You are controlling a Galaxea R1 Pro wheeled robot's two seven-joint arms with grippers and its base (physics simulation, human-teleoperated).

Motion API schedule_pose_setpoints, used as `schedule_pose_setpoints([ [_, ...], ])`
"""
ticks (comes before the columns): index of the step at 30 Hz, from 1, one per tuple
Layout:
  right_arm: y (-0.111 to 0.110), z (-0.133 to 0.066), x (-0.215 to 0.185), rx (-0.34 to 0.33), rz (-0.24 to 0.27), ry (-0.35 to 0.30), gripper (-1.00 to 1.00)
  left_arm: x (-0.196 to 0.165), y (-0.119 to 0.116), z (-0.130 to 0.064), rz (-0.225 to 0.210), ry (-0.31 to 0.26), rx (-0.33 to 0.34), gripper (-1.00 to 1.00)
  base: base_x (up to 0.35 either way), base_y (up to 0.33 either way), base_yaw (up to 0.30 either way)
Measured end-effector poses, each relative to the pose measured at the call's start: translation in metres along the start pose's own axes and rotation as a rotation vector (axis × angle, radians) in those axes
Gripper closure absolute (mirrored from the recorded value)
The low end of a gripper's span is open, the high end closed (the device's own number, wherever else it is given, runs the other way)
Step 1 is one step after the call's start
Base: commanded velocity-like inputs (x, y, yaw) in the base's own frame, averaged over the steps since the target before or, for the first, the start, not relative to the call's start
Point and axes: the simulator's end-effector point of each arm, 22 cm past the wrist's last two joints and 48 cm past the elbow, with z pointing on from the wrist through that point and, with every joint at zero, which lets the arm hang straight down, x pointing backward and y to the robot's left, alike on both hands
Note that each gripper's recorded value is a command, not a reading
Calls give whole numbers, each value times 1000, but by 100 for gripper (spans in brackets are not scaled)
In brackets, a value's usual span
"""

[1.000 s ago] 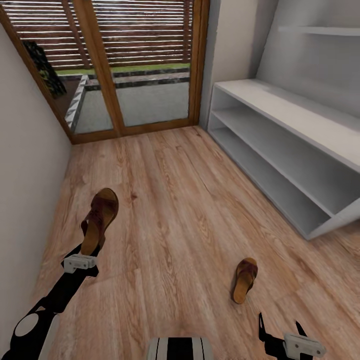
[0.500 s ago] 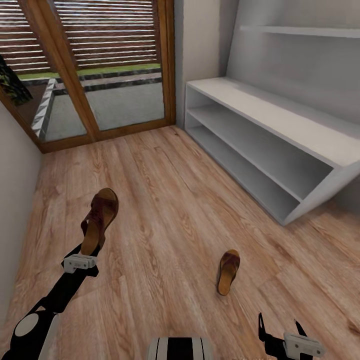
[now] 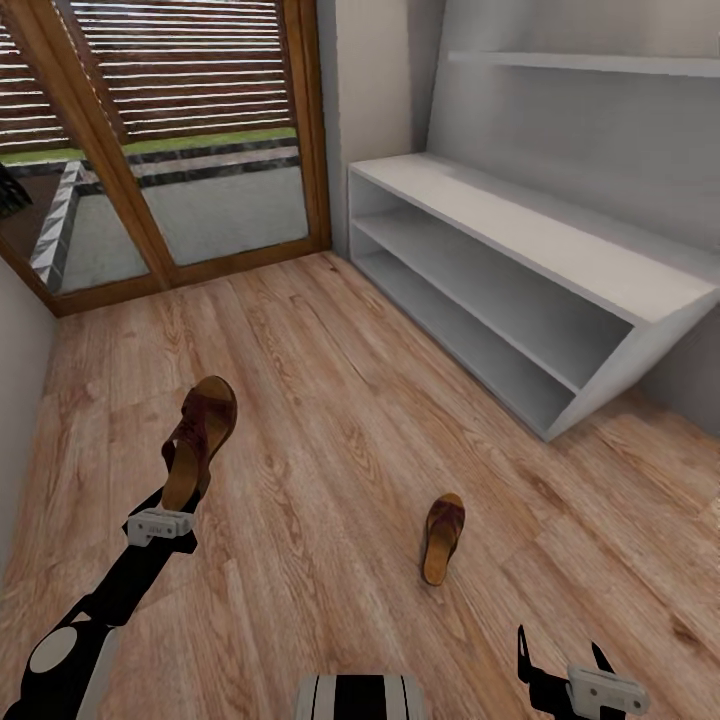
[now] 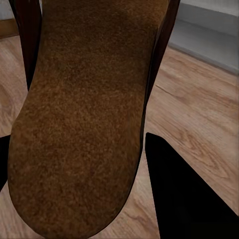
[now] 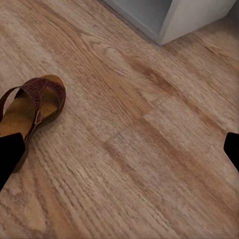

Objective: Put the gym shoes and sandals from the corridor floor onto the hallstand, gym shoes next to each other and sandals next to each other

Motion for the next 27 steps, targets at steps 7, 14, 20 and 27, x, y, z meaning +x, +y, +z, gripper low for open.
schedule_pose_setpoints([
  [7, 0, 0, 0, 0, 0, 0, -100, 0, 0, 0, 0, 1, 1, 100, 0, 66, -5],
  [14, 0, 0, 0, 0, 0, 0, -100, 0, 0, 0, 1, -1, 1, 100, 0, 133, -1],
  [20, 0, 0, 0, 0, 0, 0, -100, 0, 0, 0, 1, -1, 0, 100, 0, 42, 0],
  [27, 0, 0, 0, 0, 0, 0, -100, 0, 0, 0, 2, -1, 0, 100, 0, 14, 0],
])
